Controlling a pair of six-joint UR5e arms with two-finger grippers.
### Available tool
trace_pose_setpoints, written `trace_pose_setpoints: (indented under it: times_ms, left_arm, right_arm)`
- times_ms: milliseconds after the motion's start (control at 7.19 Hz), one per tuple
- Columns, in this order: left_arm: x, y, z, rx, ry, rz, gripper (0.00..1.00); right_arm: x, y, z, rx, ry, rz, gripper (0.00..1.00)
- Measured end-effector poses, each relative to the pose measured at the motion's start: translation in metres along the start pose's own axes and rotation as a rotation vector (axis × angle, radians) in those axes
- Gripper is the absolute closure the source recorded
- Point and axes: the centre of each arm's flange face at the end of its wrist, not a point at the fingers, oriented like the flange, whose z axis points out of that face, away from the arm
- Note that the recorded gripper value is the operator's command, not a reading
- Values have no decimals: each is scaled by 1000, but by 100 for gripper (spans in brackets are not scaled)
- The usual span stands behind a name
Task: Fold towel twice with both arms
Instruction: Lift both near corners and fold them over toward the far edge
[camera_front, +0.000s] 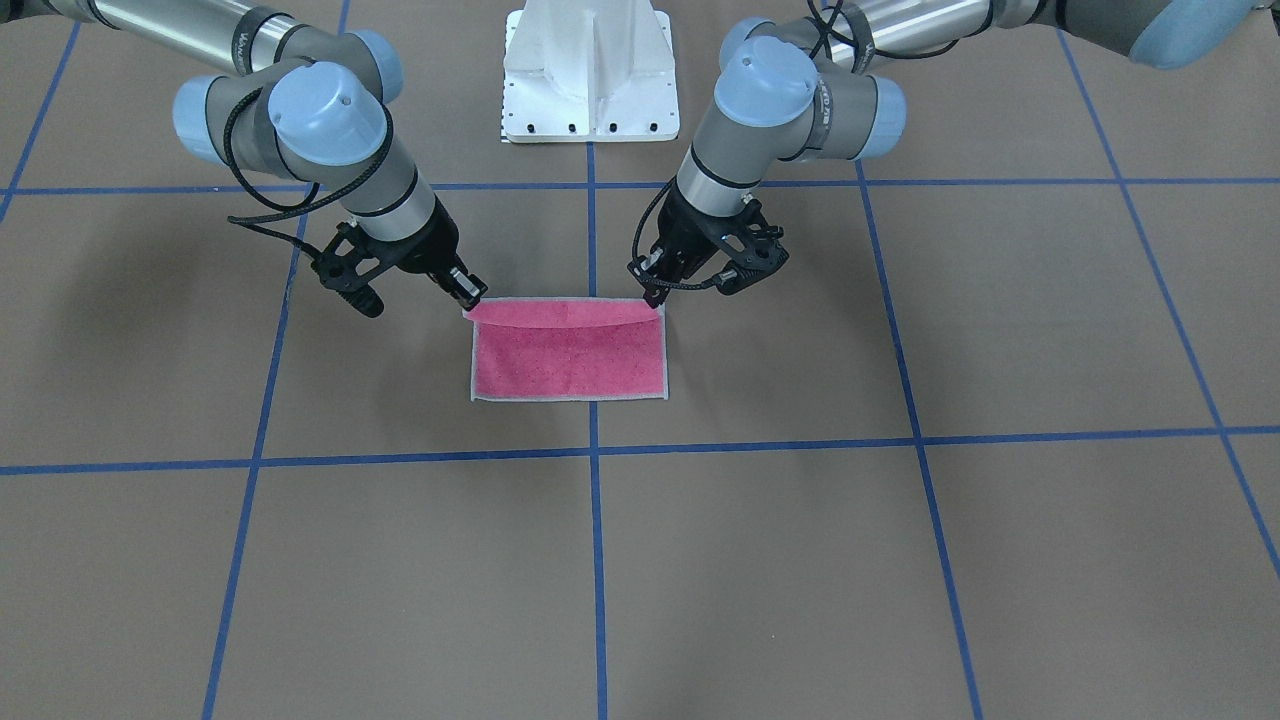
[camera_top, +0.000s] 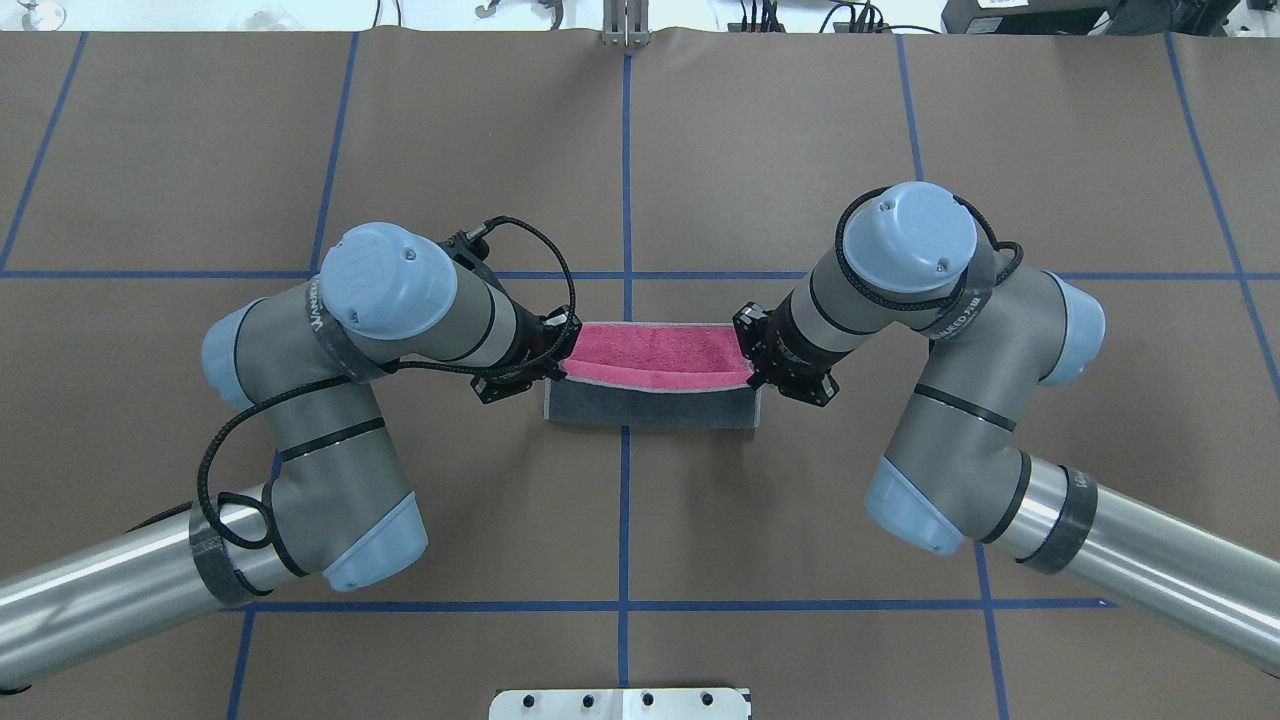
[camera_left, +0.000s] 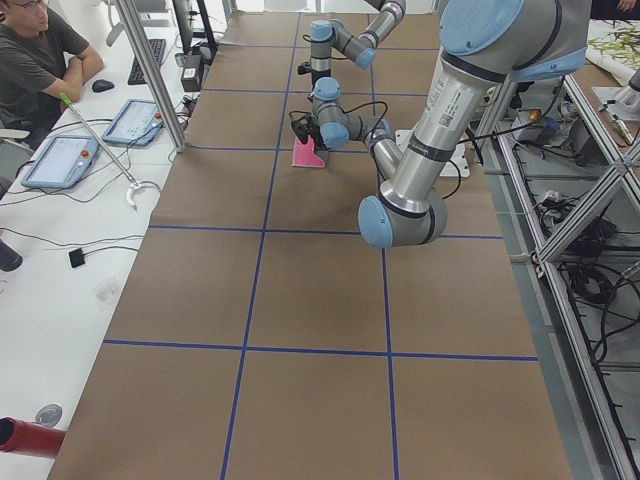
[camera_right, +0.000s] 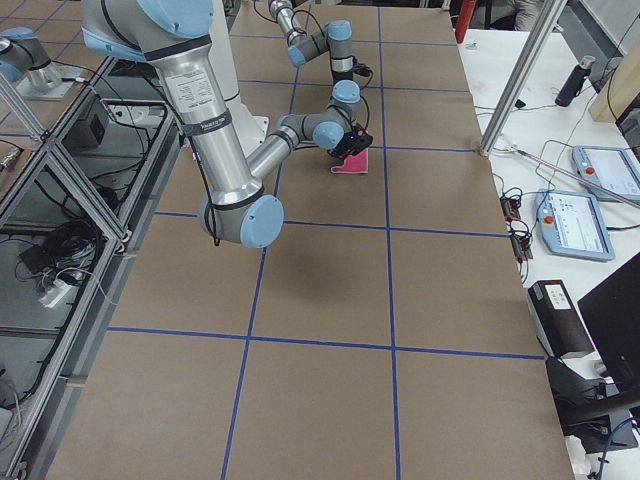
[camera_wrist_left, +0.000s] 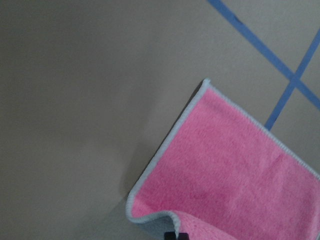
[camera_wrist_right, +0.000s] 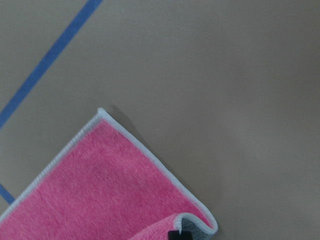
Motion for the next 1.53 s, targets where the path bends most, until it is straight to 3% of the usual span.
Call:
trace_pose_setpoints:
  times_ms: [557,1530]
  left_arm:
    - [5,-25,18,29,-15,-21,100]
    - [20,-54,39,53,-4,-34,100]
  right_arm:
    - [-27,-20,9,25,8,26,100]
    - [-39,-24,12,32,9,32,100]
